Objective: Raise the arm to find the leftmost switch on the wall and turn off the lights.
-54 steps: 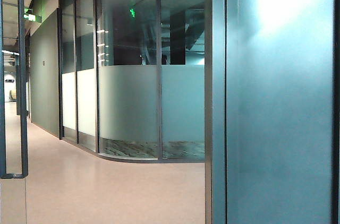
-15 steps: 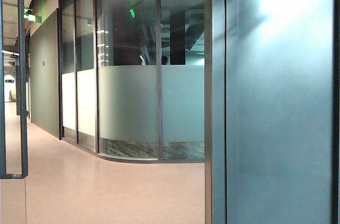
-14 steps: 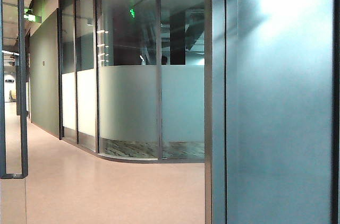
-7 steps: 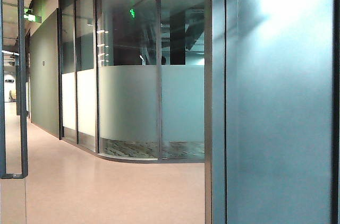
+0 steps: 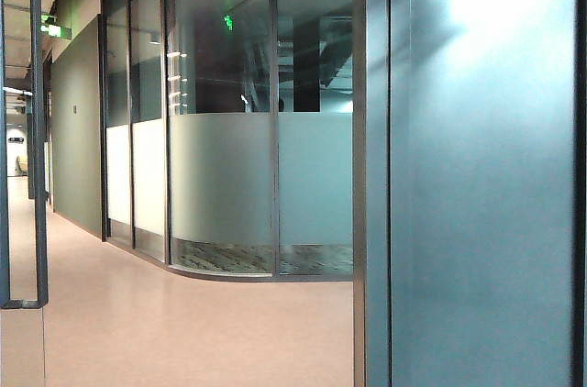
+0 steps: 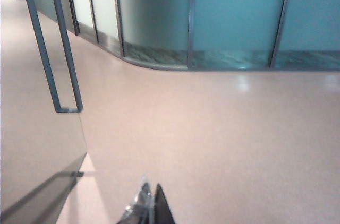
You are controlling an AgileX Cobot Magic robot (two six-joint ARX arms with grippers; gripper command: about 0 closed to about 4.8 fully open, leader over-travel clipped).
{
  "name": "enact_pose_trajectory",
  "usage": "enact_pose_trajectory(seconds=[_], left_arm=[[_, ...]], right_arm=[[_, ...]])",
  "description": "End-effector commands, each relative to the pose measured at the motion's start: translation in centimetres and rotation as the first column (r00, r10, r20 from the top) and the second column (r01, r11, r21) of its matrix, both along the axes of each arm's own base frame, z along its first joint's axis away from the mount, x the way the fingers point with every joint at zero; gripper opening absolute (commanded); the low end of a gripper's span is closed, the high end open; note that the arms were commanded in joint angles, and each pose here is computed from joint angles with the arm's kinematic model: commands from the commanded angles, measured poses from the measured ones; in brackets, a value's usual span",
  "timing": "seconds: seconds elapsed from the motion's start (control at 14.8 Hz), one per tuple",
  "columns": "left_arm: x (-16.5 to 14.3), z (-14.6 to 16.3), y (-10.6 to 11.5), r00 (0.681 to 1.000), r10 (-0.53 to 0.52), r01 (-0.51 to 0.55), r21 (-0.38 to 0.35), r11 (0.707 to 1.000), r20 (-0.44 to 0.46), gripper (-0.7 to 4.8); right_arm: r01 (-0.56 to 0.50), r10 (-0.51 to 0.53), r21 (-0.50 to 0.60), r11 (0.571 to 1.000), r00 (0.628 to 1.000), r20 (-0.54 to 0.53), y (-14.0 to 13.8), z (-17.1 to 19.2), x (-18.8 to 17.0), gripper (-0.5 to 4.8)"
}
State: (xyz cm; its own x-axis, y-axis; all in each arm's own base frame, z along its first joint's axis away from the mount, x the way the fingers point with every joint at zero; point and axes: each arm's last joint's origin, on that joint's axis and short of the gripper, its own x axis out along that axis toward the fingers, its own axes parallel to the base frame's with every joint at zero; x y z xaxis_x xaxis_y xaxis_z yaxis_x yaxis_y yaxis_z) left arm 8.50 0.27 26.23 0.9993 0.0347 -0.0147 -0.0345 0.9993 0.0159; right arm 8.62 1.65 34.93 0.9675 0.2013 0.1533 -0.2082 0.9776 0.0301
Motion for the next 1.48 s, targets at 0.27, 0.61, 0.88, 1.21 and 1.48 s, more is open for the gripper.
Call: enact_pose_trajectory(seconds=[0.27, 0.61, 0.88, 1.21, 1.48], left_arm=[[0.8, -5.6, 0.0, 1.0, 0.001, 0.0, -0.027, 1.0, 0.031, -0.05], [1.2, -8.0, 0.0, 1.0, 0.003, -0.002, -0.057, 0.998, 0.021, -0.05], [1.2, -9.4, 0.1, 1.0, 0.006, -0.004, -0.088, 0.996, 0.027, -0.05], [1.2, -9.7, 0.1, 1.0, 0.008, -0.007, -0.094, 0.996, 0.012, -0.05], [1.2, -9.7, 0.1, 1.0, 0.024, -0.022, -0.095, 0.995, 0.014, -0.05]], right_arm=[[-0.003, 0.003, 0.006, 1.0, 1.0, 0.021, 0.0, 0.3, -0.1, 0.0], [-0.003, 0.003, 0.006, 1.0, 1.0, 0.021, 0.0, 0.3, -0.1, -0.01], [-0.003, 0.003, 0.006, 1.0, 1.0, 0.021, 0.0, 0.3, -0.1, -0.01], [-0.003, 0.003, 0.006, 1.0, 1.0, 0.021, 0.0, 0.3, -0.1, 0.0], [-0.003, 0.003, 0.006, 1.0, 1.0, 0.021, 0.0, 0.3, -0.1, -0.01]])
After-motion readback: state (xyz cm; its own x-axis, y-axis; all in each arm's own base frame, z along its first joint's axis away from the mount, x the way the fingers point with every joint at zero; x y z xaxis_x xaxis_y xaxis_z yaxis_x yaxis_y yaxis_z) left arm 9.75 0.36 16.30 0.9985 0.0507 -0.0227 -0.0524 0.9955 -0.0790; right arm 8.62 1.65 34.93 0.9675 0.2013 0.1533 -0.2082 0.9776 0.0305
